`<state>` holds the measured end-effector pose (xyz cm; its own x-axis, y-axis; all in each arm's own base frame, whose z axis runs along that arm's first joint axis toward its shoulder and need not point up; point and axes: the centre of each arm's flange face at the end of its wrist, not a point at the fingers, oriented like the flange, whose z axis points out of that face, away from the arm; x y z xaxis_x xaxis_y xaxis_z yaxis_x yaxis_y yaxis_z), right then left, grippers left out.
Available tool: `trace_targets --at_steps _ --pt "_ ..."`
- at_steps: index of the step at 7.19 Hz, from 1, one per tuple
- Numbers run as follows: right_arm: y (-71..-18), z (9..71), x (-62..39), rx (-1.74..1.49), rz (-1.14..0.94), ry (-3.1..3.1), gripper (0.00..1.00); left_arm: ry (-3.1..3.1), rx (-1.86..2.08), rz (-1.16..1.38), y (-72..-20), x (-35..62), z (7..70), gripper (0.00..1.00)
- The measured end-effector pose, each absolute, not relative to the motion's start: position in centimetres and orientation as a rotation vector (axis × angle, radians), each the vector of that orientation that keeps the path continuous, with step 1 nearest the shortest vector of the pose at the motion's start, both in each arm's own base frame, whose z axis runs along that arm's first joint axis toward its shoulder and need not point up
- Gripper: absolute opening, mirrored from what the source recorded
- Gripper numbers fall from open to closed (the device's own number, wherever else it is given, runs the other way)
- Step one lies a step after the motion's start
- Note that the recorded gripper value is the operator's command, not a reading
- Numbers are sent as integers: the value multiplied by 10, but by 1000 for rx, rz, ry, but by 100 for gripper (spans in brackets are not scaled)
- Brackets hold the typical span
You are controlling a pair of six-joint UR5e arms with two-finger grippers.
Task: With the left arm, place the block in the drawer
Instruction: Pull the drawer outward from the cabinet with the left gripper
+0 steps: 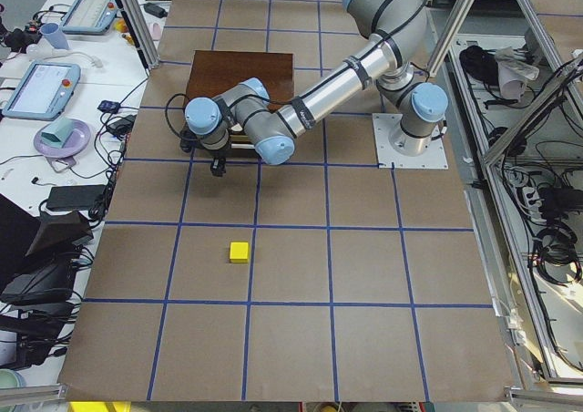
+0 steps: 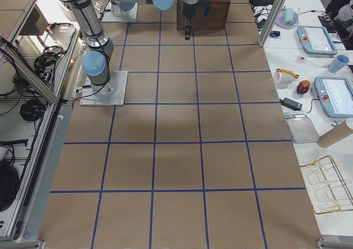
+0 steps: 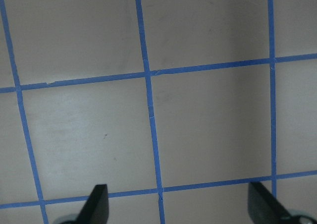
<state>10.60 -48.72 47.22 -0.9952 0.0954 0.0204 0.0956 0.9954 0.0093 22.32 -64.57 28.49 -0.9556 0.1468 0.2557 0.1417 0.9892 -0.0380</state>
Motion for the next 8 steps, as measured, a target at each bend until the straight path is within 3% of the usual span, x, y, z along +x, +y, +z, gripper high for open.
trace_targets --at_steps 8 --pt "-487 472 106 -149 -17 -3118 100 -2918 -244 27 -657 240 291 100"
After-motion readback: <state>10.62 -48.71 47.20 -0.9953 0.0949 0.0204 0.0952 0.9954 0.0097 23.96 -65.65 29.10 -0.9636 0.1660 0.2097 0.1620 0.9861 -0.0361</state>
